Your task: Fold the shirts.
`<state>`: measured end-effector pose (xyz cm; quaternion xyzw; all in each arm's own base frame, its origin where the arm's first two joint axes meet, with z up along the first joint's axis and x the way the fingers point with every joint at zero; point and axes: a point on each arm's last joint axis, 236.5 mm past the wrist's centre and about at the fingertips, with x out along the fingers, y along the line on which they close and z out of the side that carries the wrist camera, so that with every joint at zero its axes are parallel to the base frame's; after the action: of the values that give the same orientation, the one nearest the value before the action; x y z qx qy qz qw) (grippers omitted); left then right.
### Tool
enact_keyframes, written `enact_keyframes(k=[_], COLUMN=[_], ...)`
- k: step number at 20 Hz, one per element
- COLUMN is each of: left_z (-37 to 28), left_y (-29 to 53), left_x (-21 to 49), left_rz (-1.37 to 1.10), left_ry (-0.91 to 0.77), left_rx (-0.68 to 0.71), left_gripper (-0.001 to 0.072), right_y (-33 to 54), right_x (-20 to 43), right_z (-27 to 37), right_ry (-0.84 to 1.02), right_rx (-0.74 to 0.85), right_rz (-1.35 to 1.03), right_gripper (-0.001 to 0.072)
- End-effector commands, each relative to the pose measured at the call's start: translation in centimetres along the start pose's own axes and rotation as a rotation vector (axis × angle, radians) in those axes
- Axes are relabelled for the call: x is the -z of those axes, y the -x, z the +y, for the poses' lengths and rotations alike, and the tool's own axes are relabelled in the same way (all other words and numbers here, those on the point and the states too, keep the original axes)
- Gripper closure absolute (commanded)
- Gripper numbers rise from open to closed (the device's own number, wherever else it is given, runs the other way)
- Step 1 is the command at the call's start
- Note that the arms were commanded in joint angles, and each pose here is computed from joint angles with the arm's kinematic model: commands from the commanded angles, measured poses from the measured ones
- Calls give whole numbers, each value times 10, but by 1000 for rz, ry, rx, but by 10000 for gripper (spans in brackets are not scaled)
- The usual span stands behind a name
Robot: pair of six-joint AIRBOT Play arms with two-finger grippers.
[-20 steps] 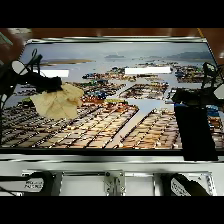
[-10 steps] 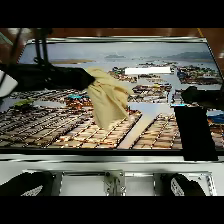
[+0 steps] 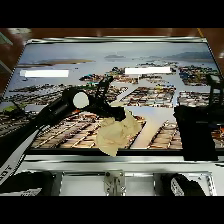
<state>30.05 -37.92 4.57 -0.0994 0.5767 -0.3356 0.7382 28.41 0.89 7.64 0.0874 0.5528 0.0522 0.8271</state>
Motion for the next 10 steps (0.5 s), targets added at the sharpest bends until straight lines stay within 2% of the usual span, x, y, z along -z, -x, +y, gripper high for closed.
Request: enact_keyframes(k=[1,6,10], left_z=[27,106,140], left_y=[11,89,69], left_x=[11,42,115], left_rz=[96,184,217], left_ry=[32,126,296], left_rx=[5,-73,-68], left_gripper=[-12,-11,-11], right_y=[-34,-81,-117], right_x=[16,32,48], right_z=[15,28,40], right_ry=[-9,-11,-62], right_rx=[-105,-240,-356], right_rz=[109,290,435], right_gripper=[77,77,78])
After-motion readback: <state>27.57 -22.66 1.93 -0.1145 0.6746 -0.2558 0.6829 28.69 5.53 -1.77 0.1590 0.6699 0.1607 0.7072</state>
